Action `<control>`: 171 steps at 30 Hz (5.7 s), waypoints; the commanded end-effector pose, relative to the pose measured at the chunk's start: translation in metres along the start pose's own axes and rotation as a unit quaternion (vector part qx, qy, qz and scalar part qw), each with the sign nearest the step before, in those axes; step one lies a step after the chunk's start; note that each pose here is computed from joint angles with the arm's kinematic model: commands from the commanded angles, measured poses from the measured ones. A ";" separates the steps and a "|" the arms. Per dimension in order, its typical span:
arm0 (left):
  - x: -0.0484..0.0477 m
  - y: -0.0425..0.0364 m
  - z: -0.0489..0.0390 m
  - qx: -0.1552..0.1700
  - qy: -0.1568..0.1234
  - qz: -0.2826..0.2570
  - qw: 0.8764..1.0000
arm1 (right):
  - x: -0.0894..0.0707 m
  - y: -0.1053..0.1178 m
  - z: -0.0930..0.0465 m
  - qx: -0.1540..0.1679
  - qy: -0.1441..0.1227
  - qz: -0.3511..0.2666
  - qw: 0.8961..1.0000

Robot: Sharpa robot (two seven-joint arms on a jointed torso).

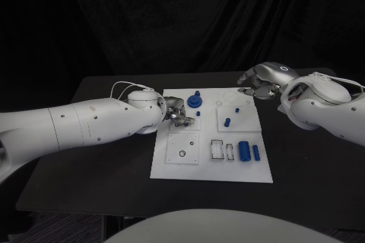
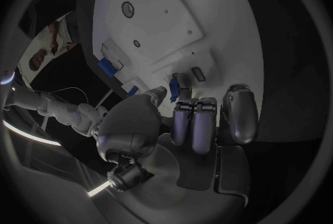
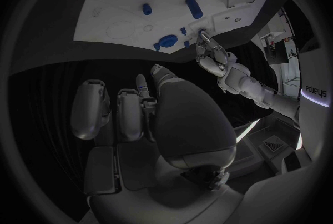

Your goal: Assemble the parts on the task board

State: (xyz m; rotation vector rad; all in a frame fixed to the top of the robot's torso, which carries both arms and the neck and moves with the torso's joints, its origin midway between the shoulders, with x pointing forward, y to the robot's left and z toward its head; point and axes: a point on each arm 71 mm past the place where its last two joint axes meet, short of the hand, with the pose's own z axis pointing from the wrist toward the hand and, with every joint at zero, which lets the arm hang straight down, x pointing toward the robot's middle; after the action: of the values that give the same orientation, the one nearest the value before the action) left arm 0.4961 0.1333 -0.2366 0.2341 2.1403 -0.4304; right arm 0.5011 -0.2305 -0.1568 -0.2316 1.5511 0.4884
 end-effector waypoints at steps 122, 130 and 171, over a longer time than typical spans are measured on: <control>0.0095 0.0061 -0.0040 0.014 0.009 -0.041 0.999 | 0.007 -0.005 -0.002 0.033 0.036 -0.005 0.999; 0.0098 0.0038 -0.0061 0.019 0.000 -0.045 0.999 | 0.006 -0.007 -0.003 0.035 0.035 -0.005 0.999; 0.0158 0.0070 -0.0049 0.008 0.015 -0.043 0.999 | 0.008 -0.006 -0.002 0.040 0.042 -0.007 0.998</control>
State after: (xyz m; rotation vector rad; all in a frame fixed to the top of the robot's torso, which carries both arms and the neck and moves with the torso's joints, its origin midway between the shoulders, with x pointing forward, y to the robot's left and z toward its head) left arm 0.4888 0.1401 -0.2401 0.1570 2.1503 -0.5124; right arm 0.5021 -0.2344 -0.1640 -0.2119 1.6337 0.4280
